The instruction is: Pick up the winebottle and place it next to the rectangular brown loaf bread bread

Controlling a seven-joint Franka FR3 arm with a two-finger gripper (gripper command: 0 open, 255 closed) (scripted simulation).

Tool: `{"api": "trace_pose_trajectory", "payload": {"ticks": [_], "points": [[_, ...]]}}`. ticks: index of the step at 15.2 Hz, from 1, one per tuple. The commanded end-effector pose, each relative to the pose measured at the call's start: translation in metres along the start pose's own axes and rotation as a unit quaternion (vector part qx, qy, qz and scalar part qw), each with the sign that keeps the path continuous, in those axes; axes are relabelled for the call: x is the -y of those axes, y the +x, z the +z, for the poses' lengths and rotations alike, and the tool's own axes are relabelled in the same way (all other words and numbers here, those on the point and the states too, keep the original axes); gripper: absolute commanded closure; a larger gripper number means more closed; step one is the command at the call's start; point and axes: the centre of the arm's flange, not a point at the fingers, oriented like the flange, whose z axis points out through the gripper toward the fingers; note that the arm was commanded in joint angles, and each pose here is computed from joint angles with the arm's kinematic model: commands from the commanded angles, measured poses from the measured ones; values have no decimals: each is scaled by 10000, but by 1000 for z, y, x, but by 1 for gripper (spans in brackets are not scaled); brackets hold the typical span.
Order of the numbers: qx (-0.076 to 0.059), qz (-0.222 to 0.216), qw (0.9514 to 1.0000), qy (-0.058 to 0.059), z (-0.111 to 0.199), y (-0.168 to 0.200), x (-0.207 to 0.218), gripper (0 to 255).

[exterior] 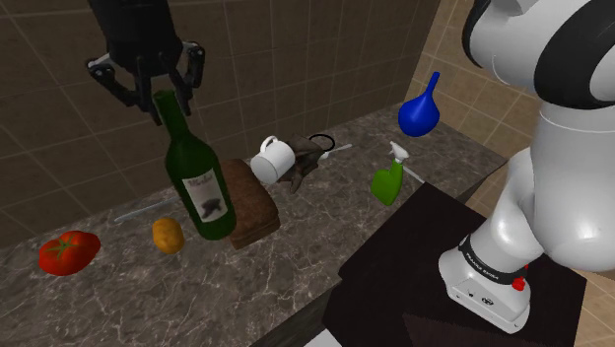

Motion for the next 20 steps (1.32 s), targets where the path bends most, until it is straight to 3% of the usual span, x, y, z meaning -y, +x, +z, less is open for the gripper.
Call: {"api": "trace_pose_trajectory", "payload": {"ticks": [1, 20], "points": [[0, 11, 10000, 1, 0, -4, 27, 255], [0, 11, 10000, 1, 94, -14, 35, 255]]}}
